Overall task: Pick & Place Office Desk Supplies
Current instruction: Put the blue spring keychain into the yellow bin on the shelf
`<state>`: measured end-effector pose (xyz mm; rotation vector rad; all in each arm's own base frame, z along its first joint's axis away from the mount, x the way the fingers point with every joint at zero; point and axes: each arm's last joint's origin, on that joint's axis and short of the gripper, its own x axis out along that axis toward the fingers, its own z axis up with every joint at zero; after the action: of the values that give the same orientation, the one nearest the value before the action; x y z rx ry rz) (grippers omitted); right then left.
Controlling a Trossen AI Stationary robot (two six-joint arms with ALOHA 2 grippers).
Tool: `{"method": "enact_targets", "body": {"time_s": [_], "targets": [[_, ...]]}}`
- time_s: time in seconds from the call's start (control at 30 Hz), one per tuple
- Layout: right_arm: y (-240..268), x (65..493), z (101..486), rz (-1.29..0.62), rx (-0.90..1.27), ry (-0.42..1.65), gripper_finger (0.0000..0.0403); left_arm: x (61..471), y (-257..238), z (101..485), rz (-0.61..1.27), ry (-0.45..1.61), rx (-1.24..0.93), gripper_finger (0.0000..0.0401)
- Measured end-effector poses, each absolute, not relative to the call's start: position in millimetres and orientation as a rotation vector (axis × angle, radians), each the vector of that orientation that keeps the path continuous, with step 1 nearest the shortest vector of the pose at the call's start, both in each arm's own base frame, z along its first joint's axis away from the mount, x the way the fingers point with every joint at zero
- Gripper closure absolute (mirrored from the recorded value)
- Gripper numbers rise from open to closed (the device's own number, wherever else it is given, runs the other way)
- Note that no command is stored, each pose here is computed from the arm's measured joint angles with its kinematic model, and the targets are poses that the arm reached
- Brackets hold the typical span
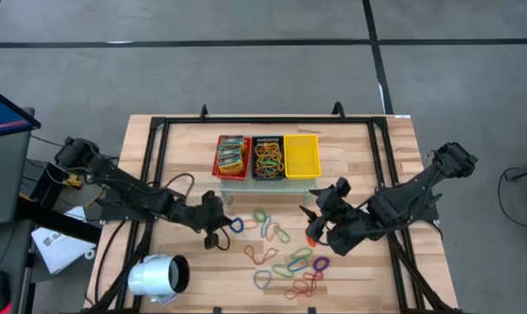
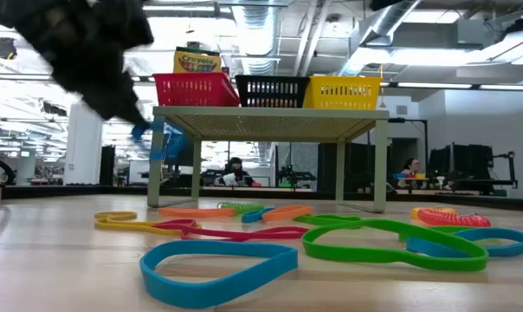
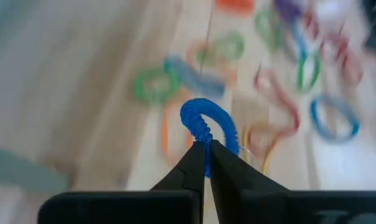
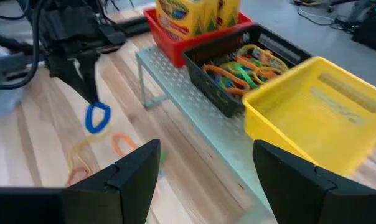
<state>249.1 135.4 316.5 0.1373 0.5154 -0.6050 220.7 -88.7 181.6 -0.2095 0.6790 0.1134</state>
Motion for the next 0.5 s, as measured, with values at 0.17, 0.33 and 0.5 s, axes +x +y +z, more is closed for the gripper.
{"method": "enact_targets", "body": {"time_s": [0.17,0.33,0.5], "targets": [[129.7,270.9,309.4,-0.556,0.176,0.458,0.0149,224.8,-87.8,207.0,0.113,0.461,-0.169,0.0397],[121.6,297.9,299.0,-0.456,0.201,0.438,0.0149,232.4,-88.0,223.3,0.112,0.285,-0.117,0.0398],[115.1,320.3,284.2,-0.386,0.194,0.472,0.0149,239.0,-85.7,230.6,0.113,0.189,-0.096,0.0399]]}}
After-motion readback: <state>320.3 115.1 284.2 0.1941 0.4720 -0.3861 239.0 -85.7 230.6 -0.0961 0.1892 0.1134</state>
